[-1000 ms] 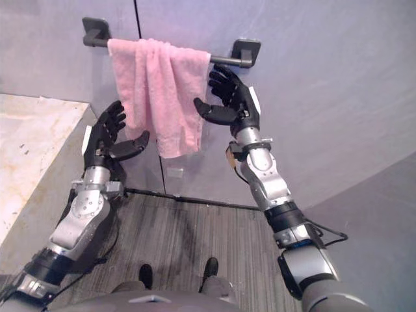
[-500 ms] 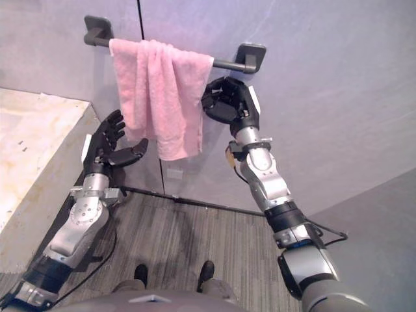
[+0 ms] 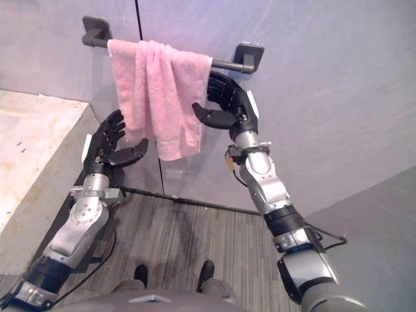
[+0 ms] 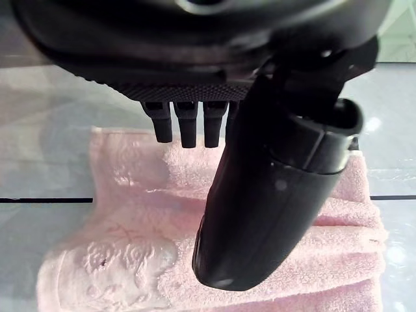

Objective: Organize the bathroom.

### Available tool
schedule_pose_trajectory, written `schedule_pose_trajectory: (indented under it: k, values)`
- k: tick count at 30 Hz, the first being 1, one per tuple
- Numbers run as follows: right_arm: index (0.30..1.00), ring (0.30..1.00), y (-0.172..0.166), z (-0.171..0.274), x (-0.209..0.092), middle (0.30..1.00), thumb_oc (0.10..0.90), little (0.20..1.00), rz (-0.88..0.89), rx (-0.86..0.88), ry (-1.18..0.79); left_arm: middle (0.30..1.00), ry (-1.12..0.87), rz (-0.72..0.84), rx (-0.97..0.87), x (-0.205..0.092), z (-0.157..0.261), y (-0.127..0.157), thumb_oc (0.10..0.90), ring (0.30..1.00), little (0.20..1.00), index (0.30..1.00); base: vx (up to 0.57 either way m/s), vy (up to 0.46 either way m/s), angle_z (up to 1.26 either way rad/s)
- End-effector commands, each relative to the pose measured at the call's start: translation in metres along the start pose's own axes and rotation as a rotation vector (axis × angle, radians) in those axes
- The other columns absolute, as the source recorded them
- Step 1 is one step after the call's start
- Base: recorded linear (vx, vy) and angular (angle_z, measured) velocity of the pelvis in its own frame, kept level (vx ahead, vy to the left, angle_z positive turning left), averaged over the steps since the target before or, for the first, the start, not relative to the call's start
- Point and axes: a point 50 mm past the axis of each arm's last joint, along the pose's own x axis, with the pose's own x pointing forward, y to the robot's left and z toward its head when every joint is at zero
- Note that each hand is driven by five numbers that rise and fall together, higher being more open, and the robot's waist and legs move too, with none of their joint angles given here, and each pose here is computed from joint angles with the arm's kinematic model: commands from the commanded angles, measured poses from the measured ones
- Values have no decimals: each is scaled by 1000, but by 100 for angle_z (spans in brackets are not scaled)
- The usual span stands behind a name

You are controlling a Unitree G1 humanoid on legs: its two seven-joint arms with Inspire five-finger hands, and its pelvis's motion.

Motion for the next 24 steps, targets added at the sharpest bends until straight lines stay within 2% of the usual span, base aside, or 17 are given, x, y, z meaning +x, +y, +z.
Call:
schedule_pose_trajectory:
  k: [1, 10, 19, 20, 21, 23, 24]
  values:
    - [900, 900, -1, 44, 9, 900, 800, 900, 21, -23, -218, 900, -254, -24, -75, 8, 45, -6, 800, 900, 900, 900, -15, 18, -7]
    - [900, 900, 12, 45, 20, 900, 800, 900, 76, -4, -214, 900, -246, -9, -69, 12, 44, -7, 800, 900, 900, 900, -4, 9, -5]
    - [900, 900, 14, 56, 35, 900, 800, 900, 43, -1, -240, 900, -232, -4, -56, 10, 41, -3, 800, 900, 900, 900, 11, 1, 5]
    - [855, 855, 12, 58, 37, 855, 770, 855, 34, -7, -243, 900, -229, -5, -55, 9, 41, -1, 800, 900, 900, 900, 17, -1, 9]
    - [721, 721, 10, 59, 38, 721, 681, 721, 27, -8, -247, 900, -229, -7, -54, 9, 40, 0, 800, 900, 900, 900, 17, -1, 8]
    - [613, 613, 7, 61, 39, 613, 609, 613, 15, -11, -254, 900, -226, -10, -53, 9, 40, 1, 800, 900, 900, 900, 7, -1, 3]
    - [608, 608, 7, 61, 39, 608, 605, 608, 13, -10, -255, 900, -225, -10, -52, 8, 40, 1, 800, 900, 900, 900, 0, 0, 0]
